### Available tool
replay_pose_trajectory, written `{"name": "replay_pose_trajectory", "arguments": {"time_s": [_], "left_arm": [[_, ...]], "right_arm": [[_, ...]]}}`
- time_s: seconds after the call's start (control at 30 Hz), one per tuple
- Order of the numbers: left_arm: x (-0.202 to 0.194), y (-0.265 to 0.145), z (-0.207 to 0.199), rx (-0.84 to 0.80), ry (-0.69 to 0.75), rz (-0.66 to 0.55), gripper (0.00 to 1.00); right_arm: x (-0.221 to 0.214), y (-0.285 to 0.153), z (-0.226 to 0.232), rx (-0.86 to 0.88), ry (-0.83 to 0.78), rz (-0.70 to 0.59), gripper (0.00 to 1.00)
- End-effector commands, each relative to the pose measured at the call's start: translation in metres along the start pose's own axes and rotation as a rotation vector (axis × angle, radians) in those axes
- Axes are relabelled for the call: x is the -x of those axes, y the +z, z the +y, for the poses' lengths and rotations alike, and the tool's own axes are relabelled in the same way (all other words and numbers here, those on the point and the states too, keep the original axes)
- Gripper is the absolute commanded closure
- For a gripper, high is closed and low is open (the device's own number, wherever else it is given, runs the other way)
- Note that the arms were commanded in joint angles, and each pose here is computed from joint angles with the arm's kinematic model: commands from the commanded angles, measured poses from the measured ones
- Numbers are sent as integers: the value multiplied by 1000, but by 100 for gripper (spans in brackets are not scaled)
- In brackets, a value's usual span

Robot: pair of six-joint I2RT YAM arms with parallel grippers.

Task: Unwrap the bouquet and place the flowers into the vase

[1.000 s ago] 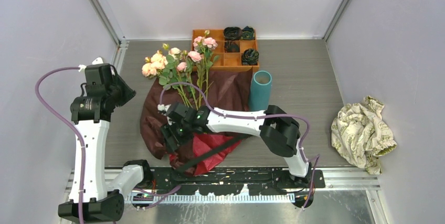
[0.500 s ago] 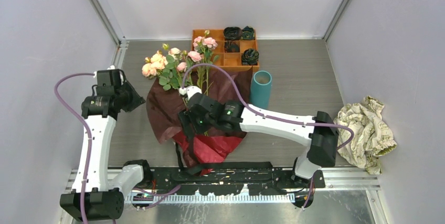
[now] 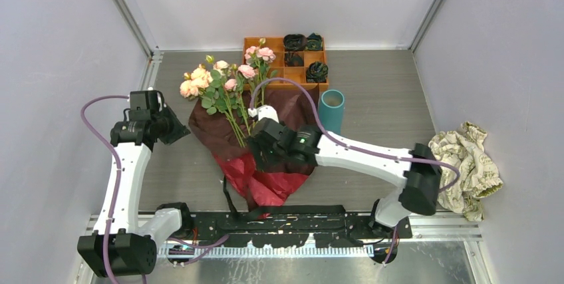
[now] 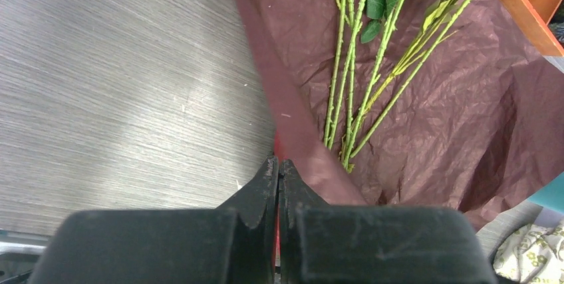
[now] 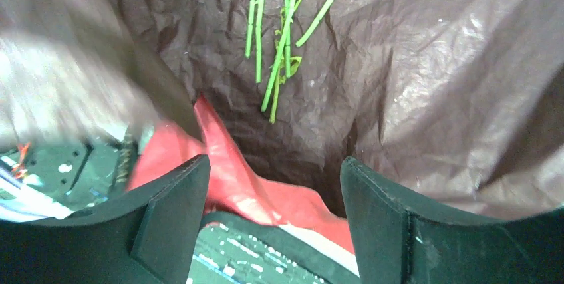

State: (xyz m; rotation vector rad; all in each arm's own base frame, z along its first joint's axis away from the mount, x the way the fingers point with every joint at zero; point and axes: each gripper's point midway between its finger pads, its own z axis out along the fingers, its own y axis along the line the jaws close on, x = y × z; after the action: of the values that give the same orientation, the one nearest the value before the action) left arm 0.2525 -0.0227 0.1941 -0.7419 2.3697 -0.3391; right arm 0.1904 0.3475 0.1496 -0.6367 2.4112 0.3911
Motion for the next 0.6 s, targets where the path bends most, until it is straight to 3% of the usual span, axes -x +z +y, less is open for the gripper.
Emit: {"name": "replay_pose_trajectory", "arguments": {"time_s": [0.0,0.13,0.23,0.37,0.57], "left_arm": [[12,-2,-9,-45,24,-58,100],[10,2,-9,-45,18,-46,100],[11,0,-8,-41,17,-51,100],[18,-14,-9,-37,20,-91,100],[27,-41,-11,-36,35,-151,100]], "right_arm": [[53,-88,3,62,64,-224,22],[57,-112,-15,26,89,-272,22],[47,-90,-23,-30,77,-229,36],[33,-40,-16,-48,52,-123,64],[28,37,-12,-38,47,36,86]]}}
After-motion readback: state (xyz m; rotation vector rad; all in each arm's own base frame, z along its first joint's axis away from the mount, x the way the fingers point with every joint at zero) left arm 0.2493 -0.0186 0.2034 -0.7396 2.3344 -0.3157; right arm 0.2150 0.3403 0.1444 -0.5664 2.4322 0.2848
